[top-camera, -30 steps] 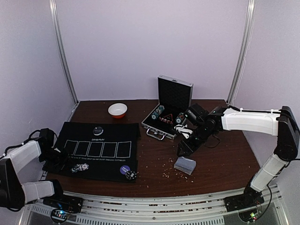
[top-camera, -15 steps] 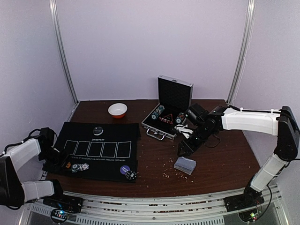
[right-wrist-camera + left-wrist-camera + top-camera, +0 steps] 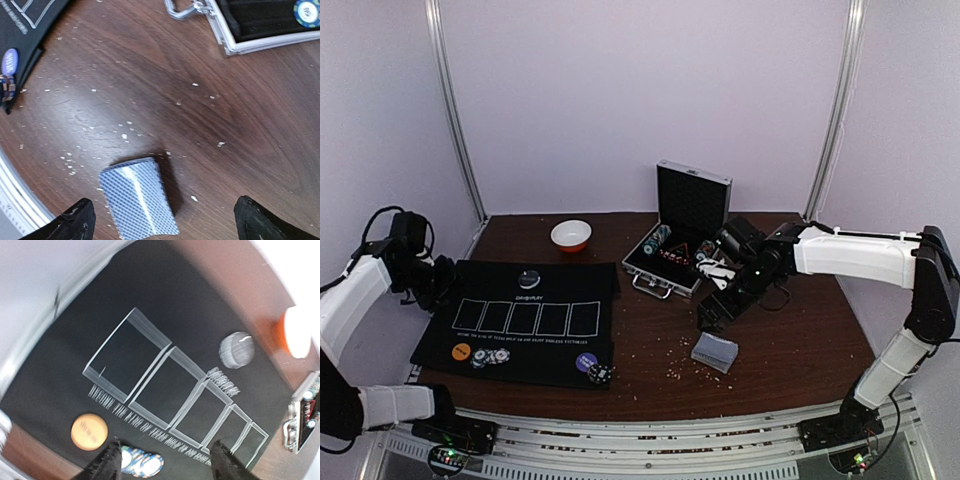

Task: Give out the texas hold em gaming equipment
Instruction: Pick up the face-down deck piles from the center of the board.

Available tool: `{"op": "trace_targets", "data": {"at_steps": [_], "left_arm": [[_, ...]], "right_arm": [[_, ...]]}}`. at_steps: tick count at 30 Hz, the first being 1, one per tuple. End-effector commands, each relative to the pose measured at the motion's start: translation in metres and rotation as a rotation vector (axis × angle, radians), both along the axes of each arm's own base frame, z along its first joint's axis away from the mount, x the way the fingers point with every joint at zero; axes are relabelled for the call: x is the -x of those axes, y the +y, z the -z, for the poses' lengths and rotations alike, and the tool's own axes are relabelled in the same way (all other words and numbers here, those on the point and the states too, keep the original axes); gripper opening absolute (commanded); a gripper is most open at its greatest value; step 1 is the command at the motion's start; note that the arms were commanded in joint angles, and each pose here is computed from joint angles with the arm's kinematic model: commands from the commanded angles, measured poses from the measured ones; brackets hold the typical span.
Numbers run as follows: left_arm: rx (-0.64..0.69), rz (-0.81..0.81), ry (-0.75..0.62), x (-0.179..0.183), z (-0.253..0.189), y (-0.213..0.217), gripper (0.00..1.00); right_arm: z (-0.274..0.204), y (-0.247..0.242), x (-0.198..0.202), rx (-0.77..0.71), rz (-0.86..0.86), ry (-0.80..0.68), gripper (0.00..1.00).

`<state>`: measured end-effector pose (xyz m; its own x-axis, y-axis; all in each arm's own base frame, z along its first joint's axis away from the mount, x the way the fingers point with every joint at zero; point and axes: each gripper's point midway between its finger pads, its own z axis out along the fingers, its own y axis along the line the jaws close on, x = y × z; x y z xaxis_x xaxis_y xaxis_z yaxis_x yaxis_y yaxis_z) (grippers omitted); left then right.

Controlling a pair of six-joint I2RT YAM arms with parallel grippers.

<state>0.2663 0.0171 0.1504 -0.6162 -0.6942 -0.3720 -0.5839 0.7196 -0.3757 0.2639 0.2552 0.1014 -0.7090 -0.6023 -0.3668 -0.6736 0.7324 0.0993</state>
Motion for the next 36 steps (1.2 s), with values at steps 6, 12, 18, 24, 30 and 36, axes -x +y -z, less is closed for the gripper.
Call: {"op": "trace_targets", "data": {"at_steps": [6,12,18,24,30,36], "left_arm": [[-0.319,0.466,-0.277,-0.097,-0.093,-0.098,0.81],[-0.304,0.670,-0.376,-0.121,-0.096,-0.159,0.84],[-0.286,0.775,-0.393,-0.127,-0.086,-0.179,0.84],[-0.292,0.843,-0.426,-0.126,-0.086,-0.187,0.84],[-0.306,0.872,-0.440,-0.128,-0.085,-0.190,0.84],[-0.306,0.880,-0.433,-0.129,-0.080,-0.191,0.84]], "right_arm": [[0.015,-0.029,0.018,0.208,0.031,-0.011,1.00],[0.038,-0.021,0.048,0.277,-0.040,0.051,1.00],[0.043,-0.020,0.047,0.316,-0.035,0.037,1.00],[0.059,-0.024,0.049,0.372,-0.030,0.072,1.00],[0.071,-0.026,0.056,0.394,-0.055,0.116,1.00],[0.088,-0.027,0.061,0.402,-0.073,0.149,0.90]]}}
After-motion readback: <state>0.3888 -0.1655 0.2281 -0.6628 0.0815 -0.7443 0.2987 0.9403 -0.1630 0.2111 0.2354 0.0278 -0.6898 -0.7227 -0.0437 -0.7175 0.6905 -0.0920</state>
